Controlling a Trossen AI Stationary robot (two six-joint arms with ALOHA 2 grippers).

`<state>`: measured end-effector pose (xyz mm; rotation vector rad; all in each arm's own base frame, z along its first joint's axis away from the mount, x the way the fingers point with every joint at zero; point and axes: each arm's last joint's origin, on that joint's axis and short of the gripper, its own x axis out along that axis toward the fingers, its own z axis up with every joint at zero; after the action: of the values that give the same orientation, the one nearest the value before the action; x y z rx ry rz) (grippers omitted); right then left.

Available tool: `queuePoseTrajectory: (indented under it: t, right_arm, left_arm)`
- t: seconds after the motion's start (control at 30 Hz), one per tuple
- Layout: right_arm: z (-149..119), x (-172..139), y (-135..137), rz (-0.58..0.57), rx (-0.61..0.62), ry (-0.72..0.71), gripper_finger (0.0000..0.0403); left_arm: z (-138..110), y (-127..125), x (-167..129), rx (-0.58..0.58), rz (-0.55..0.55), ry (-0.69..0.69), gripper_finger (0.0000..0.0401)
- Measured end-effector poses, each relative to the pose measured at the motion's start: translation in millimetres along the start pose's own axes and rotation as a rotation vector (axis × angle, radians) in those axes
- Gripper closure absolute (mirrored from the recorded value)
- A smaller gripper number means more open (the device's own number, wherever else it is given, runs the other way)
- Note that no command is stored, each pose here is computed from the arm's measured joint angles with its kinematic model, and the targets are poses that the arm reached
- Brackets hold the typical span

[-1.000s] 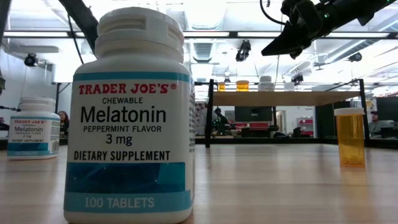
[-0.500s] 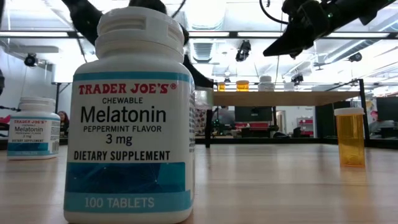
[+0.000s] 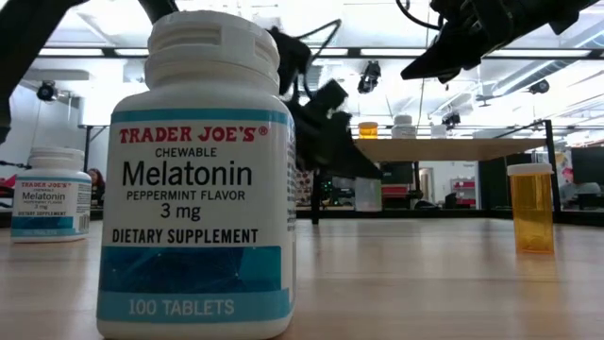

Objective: Pick and place medicine bottles onto shelf by color
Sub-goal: Put the top transparent pill bottle on the shelf aligned with the other transparent pill bottle

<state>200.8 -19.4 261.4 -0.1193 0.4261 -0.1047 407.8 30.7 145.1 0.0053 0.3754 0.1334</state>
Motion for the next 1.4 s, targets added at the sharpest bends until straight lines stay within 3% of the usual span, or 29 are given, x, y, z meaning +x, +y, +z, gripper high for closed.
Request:
queuePoseTrajectory:
  t: [0.43, 0.93, 1.17, 1.4]
  right_arm:
    - [0, 0, 0, -0.002, -0.001, 0.000, 0.0390]
    - [0, 0, 0, -0.003, 0.000, 0.000, 0.0390]
    - [-3, 6, 0, -0.008, 0.016, 0.028, 0.0384]
    - [-14, 26, 2, -0.027, 0.087, 0.125, 0.0308]
  left_arm:
    - [-13, 1, 23, 0.004, 0.007, 0.028, 0.0270]
    - [13, 3, 3, 0.040, 0.010, -0.040, 0.0200]
    - [23, 11, -51, 0.065, 0.118, -0.152, 0.0203]
    - [-12, 24, -114, 0.019, 0.149, -0.345, 0.0278]
